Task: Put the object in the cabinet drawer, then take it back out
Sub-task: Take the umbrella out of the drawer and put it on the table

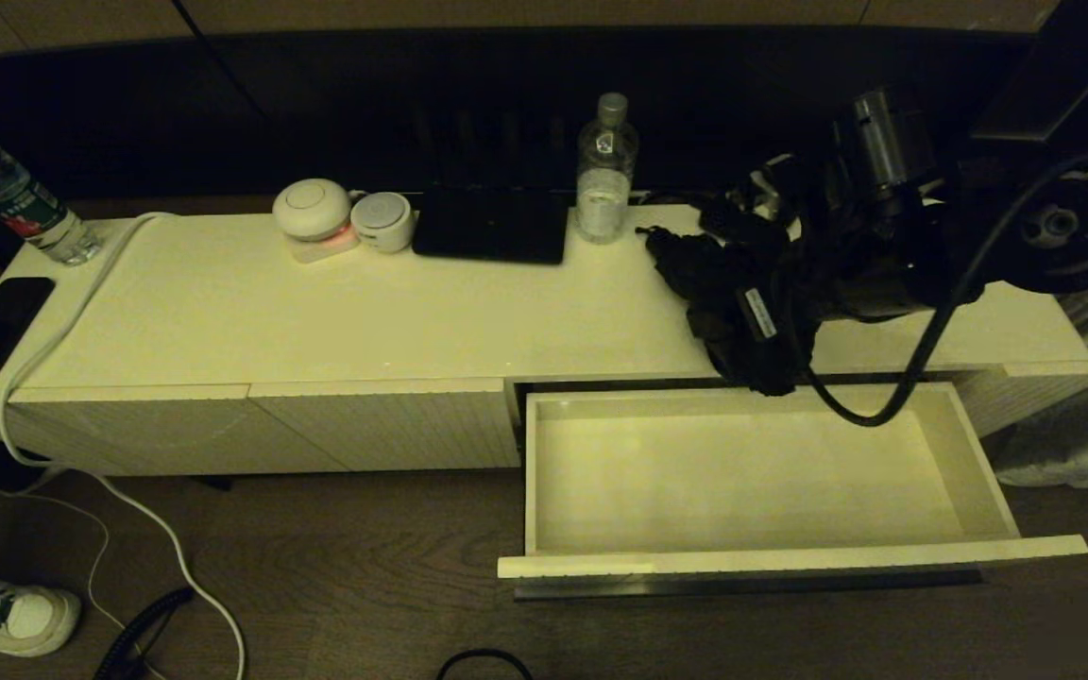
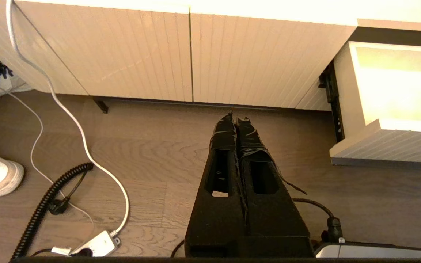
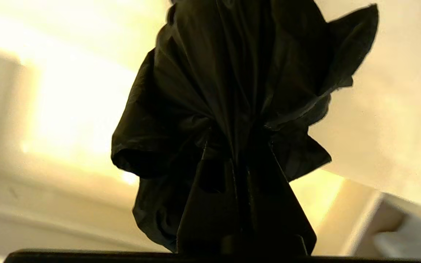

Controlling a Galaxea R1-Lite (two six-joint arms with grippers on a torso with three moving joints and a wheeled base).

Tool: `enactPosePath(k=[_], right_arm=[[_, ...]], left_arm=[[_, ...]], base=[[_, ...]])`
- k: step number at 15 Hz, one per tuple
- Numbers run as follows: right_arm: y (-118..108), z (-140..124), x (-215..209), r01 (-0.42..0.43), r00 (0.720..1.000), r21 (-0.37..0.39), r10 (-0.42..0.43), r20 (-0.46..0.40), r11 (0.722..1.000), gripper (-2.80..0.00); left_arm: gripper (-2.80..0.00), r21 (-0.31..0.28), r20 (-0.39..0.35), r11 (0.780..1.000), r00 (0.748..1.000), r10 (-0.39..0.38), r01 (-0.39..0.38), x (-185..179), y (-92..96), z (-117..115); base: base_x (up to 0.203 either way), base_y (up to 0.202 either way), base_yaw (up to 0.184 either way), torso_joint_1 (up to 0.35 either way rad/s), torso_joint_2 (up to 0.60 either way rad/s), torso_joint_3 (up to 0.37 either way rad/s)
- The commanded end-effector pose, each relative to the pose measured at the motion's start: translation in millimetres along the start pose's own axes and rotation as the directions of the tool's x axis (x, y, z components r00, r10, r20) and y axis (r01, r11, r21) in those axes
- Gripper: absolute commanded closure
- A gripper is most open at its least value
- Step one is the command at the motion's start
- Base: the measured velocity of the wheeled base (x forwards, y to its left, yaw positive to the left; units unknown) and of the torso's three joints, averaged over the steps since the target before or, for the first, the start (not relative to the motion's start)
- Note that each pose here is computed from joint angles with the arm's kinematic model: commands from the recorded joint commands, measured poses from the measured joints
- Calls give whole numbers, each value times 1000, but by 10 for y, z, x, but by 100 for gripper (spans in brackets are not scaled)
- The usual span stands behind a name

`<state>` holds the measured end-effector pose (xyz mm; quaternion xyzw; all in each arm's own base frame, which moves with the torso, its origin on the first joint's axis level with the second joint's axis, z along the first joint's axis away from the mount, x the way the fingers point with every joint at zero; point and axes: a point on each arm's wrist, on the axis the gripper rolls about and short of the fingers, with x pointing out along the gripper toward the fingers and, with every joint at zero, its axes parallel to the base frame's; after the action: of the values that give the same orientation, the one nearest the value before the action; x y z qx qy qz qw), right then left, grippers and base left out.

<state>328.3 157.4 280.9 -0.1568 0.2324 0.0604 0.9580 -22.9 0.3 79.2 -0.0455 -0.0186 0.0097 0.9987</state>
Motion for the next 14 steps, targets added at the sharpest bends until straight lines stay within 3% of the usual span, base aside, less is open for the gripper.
enactPosePath(k=[1,5,14], right_arm=[[91,30,183,-3,1000,41,3,-6,999,0],[103,217,291,-1,998,152,-9,67,988,0],[172,114,433,-2,999,146,-3,32,989,0]], left_arm=[[0,-1,1,1000,1000,0,0,-1,0,-2],[0,-1,2,1000,1000,-1,1,-1,0,0],[0,-1,2,1000,1000,0,0,-1,0,-1]], base=[[0,0,0,0,0,0],[0,0,0,0,0,0],[0,0,0,0,0,0]])
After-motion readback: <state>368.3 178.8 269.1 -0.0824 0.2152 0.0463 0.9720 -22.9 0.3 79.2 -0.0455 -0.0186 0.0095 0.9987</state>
